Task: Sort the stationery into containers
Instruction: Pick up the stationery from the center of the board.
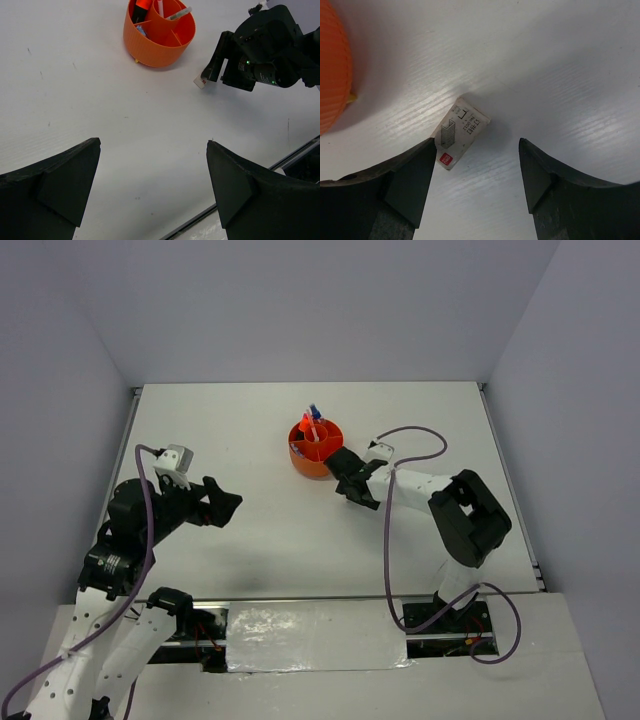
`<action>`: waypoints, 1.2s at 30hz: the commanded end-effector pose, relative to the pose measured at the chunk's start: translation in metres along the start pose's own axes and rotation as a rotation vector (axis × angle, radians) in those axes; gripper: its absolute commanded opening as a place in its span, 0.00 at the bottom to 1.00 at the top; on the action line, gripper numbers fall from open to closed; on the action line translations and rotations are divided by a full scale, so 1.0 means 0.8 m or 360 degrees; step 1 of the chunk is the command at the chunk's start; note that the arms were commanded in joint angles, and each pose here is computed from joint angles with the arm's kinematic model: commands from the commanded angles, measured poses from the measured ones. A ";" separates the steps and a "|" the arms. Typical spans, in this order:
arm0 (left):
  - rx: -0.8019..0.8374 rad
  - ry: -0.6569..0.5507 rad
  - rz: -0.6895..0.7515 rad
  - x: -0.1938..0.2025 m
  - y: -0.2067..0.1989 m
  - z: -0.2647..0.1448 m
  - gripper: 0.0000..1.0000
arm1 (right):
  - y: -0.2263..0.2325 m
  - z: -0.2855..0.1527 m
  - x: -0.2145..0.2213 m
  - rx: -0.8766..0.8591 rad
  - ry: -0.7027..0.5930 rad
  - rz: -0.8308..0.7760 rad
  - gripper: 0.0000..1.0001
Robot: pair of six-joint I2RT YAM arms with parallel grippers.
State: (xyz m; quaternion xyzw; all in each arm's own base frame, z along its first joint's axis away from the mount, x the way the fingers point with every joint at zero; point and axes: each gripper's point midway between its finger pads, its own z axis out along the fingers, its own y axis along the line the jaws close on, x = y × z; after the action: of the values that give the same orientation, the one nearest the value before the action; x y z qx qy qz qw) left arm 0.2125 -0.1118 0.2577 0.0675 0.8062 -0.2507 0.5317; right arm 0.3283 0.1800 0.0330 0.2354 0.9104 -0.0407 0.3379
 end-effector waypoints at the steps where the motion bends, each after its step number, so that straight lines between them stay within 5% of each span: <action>1: 0.0032 -0.0071 0.0016 -0.011 -0.005 -0.001 0.99 | 0.012 -0.007 -0.022 0.0023 -0.0110 0.0177 0.74; 14: 0.0037 -0.0087 0.0020 -0.013 -0.007 -0.003 0.99 | 0.013 0.016 -0.006 0.0117 -0.0089 0.0252 0.71; 17: 0.0038 -0.0084 0.0020 -0.013 -0.007 -0.003 0.99 | 0.017 0.022 0.002 0.0093 -0.0069 0.0258 0.66; 23: 0.0044 -0.0087 0.0024 -0.014 -0.008 -0.003 0.99 | 0.008 0.018 0.006 0.0103 -0.0078 0.0278 0.25; 30: 0.0041 -0.0086 0.0023 -0.013 -0.007 -0.003 0.99 | 0.022 -0.012 -0.014 -0.0103 -0.0119 0.0313 0.14; 36: 0.0039 -0.0079 0.0021 -0.012 -0.006 -0.002 0.99 | 0.075 -0.070 -0.071 -0.0634 -0.0309 0.0375 0.15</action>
State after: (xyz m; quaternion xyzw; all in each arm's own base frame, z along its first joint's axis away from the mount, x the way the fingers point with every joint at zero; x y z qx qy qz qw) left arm 0.2107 -0.1114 0.2616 0.0686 0.8009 -0.2520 0.5388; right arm 0.3323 0.1935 0.0577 0.2870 0.8723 0.0540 0.3921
